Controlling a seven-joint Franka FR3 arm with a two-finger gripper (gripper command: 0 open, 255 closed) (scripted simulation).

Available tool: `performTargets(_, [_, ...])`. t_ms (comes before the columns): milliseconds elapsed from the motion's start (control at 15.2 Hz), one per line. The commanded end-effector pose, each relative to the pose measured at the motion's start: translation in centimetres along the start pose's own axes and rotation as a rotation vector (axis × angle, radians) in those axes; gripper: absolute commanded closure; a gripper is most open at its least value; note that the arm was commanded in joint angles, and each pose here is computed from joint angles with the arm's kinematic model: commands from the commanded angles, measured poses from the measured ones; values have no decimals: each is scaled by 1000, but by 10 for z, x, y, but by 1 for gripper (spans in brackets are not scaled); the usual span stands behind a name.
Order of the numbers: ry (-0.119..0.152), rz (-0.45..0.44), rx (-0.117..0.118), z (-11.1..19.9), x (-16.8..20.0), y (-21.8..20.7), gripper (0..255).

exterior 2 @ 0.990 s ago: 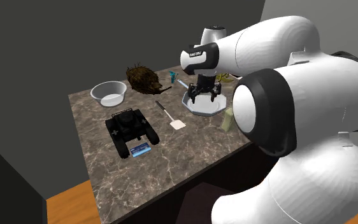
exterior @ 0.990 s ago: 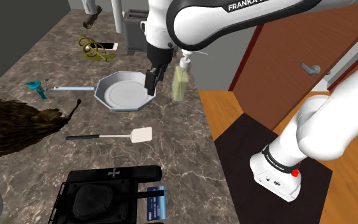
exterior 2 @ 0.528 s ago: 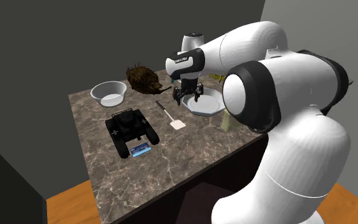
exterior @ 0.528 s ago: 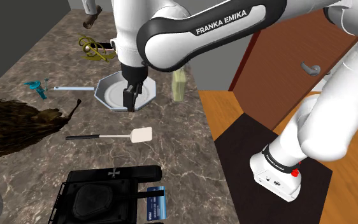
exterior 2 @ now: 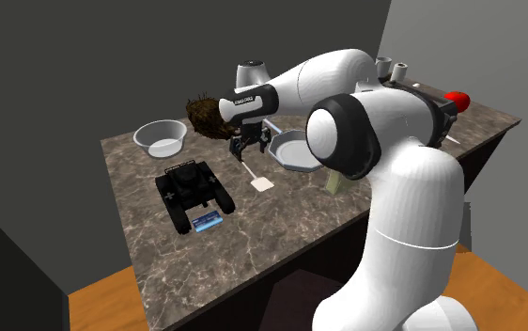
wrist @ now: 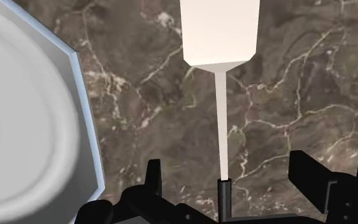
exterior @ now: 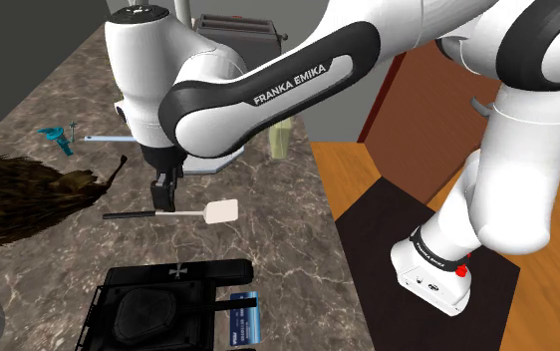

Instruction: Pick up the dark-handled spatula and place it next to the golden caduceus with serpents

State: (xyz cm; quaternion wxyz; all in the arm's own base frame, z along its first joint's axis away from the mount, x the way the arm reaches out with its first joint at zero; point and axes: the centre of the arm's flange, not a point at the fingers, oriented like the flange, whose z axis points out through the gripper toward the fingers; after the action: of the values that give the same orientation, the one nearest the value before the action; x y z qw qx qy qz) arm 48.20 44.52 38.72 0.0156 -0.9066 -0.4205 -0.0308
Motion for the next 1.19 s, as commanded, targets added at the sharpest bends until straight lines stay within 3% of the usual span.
performTargets(0, [-3, -33, 0, 10, 10, -12, 0])
performTargets(462, [-3, -33, 0, 50, 10, -12, 0])
performTargets(990, [-3, -33, 0, 50, 10, -12, 0])
performTargets(1056, [-3, -33, 0, 50, 10, -12, 255])
performTargets(1122, [-3, -33, 0, 50, 10, -12, 255])
